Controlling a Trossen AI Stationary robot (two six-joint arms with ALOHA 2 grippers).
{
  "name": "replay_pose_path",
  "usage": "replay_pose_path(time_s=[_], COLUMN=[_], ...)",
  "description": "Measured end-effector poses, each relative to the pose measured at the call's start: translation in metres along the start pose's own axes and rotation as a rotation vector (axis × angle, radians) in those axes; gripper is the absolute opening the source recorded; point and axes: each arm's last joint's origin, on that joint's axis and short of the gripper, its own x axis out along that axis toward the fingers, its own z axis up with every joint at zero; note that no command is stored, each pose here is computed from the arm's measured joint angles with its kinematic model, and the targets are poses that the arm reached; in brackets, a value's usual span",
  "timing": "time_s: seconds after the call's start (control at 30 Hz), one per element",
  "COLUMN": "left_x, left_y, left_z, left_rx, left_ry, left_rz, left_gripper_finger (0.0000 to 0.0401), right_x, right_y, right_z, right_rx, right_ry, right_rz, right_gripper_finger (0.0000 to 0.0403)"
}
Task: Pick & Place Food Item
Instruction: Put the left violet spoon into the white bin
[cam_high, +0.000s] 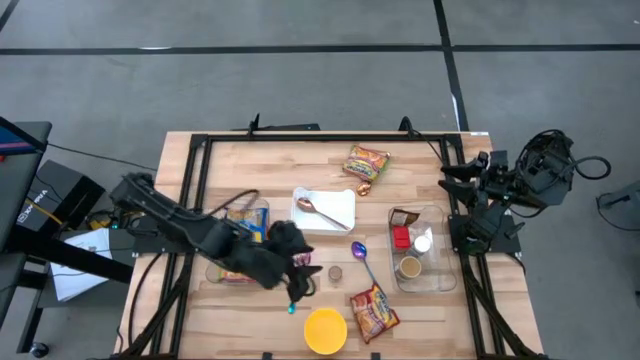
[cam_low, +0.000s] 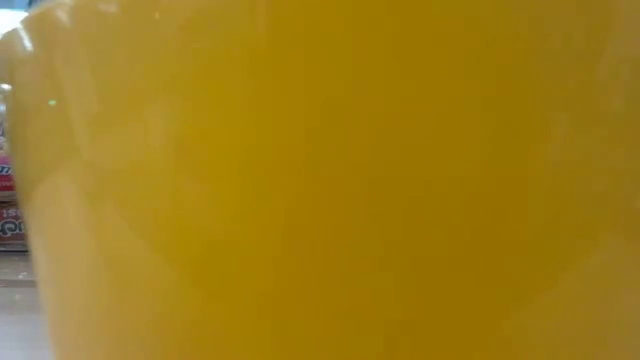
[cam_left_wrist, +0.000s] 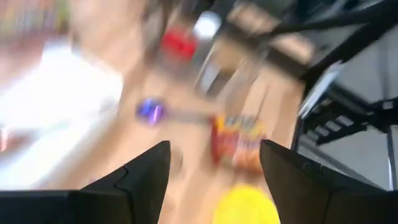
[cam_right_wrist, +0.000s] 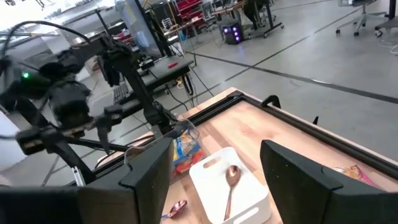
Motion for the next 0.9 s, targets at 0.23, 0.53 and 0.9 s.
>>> replay_pose_path(time_s=[0.23,0.53,0.9], left_x=[0.049,0.106,0.140], left_y=[0.014,0.036,0.052], left_z=[-0.004,-0.017,-0.060], left_rx=[-0.398,-0.604,-0.612], left_ry=[0.424,0.627,0.703], left_rz=[0.265,0.372,0.501], left_gripper_finger=[0.0241,0.0241,0.0237], right_x=[0.000,0.000,0.000], right_y=[0.000,0.000,0.000], right_z=[0.000,0.000,-0.001], right_rx=[-0.002,-0.011,-0.012], right_ry=[0.000,0.002,0.004], right_rz=[-0.002,-0.003,0.000], right_gripper_finger=[0.0235,0.0235,0.0235])
